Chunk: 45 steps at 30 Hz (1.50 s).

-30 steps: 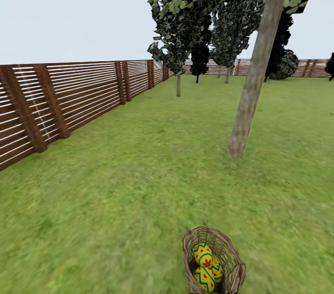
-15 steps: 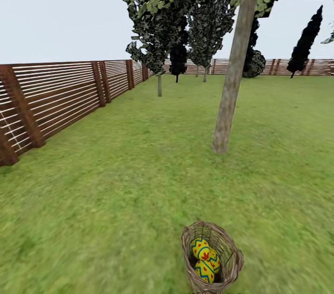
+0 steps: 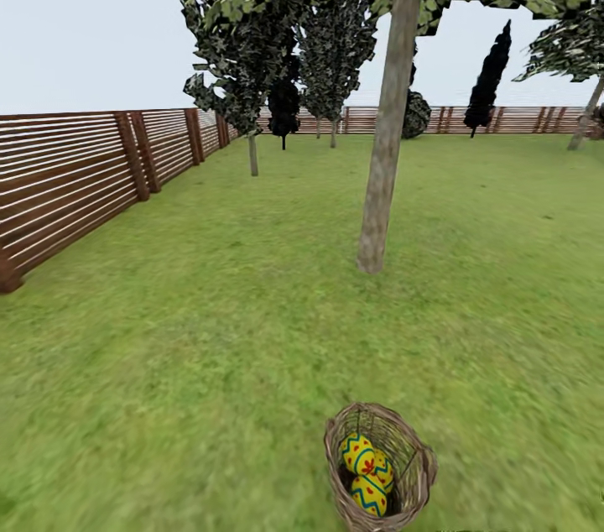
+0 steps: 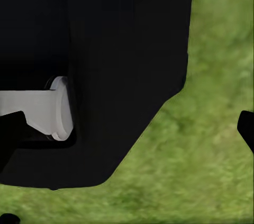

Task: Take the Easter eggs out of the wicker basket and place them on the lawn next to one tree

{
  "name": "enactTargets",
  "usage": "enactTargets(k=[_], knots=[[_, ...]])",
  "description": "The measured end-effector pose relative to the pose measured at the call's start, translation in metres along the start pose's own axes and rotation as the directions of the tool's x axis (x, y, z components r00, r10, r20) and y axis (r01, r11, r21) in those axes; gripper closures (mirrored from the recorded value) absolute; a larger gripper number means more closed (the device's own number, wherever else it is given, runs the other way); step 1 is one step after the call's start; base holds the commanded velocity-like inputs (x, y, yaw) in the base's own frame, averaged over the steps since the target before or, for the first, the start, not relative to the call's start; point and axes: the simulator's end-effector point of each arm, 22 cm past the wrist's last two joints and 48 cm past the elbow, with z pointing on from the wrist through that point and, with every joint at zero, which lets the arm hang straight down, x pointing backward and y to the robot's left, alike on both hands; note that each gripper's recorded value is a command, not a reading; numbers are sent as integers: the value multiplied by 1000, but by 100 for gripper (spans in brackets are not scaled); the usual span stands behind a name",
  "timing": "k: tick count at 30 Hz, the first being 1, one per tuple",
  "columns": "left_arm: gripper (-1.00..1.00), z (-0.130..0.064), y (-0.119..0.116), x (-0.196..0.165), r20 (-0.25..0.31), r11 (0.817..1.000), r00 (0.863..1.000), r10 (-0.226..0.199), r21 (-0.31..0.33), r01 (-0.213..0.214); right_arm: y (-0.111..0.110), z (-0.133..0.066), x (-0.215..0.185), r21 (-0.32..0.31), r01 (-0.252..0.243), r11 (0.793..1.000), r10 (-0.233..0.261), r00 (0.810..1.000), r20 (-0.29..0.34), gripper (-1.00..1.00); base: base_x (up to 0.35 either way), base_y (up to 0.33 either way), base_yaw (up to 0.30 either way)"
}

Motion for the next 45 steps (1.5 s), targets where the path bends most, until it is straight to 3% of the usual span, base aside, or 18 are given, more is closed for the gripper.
enactTargets(k=[21,28,36,45], knots=[[-100,0,-1,0,0,1000,1000,2,1,-2,-4,0,0,5,0,1000,0,1000,-2,-100,24,116,-277],[-100,0,-1,0,0,1000,1000,2,2,-2,-5,0,-3,6,5,1000,-5,1000,4,-100,55,127,-60],[-100,0,-1,0,1,1000,1000,5,3,-5,-23,0,-10,29,14,999,-15,1000,19,-100,11,51,-7],[-100,0,-2,0,0,1000,1000,8,4,-8,-26,0,-11,32,16,999,-17,1000,20,-100,1,247,-1]])
